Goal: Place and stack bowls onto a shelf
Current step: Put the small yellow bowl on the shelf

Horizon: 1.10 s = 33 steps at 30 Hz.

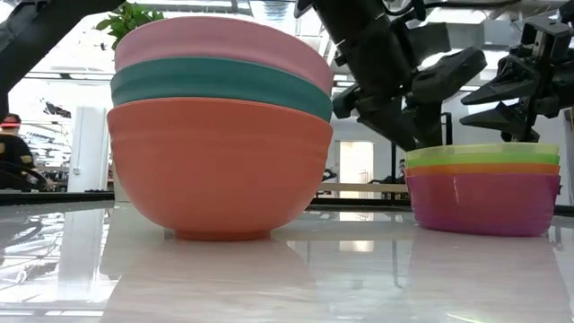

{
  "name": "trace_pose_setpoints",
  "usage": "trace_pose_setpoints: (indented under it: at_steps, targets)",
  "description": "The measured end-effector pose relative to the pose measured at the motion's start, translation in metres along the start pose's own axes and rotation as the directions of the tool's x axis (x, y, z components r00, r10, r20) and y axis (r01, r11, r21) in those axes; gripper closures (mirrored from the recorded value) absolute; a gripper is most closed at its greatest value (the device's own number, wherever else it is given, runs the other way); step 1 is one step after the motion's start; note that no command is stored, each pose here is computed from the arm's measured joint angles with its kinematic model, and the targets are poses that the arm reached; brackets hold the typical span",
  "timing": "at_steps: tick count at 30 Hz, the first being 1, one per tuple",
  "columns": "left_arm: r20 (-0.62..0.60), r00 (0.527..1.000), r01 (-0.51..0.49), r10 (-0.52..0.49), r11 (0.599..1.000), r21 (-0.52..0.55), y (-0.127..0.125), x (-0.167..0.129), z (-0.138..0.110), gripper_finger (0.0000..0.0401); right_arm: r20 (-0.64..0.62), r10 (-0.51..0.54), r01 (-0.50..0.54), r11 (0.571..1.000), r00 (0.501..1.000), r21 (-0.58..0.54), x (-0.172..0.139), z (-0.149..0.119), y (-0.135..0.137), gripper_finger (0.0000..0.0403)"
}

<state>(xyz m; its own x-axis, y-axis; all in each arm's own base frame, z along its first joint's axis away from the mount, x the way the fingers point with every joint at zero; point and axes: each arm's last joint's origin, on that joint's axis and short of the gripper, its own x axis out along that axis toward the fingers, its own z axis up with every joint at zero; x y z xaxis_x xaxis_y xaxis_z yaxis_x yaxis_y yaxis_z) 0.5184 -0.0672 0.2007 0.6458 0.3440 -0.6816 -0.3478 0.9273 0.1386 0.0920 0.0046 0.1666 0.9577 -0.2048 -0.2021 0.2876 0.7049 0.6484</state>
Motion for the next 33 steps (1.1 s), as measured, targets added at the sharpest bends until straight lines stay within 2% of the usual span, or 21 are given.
trace_pose_setpoints:
  at_steps: [3, 7, 15, 24, 33]
  targets:
    - [0.009, 1.0, 0.01, -0.01, 1.0, 0.015, -0.001, 0.0, 0.001, 0.0272, 0.0, 0.0, 0.0, 1.0, 1.0, -0.001, 0.0, 0.0, 0.0, 0.0228]
    - [-0.003, 0.999, 0.041, -0.041, 0.999, 0.008, -0.002, 0.0, 0.001, 0.0286, 0.0, 0.0, 0.0, 1.0, 1.0, -0.003, 0.0, 0.0, 0.0, 0.0228]
    - [-0.013, 0.999, 0.053, -0.053, 0.998, 0.019, -0.001, 0.0, 0.0, 0.0288, 0.0, 0.0, 0.0, 1.0, 1.0, -0.018, 0.0, 0.0, 0.0, 0.0228]
    - [-0.063, 0.995, 0.072, -0.076, 0.995, -0.069, -0.003, 0.01, -0.015, 0.0288, 0.0, 0.0, 0.0, 1.0, 1.0, -0.018, 0.0, 0.0, 0.0, 0.0228]
    - [-0.017, 1.0, 0.014, -0.015, 0.999, -0.029, -0.006, 0.004, -0.012, 0.0288, 0.0, 0.0, 0.0, 1.0, 1.0, -0.017, 0.0, 0.0, 0.0, 0.0228]
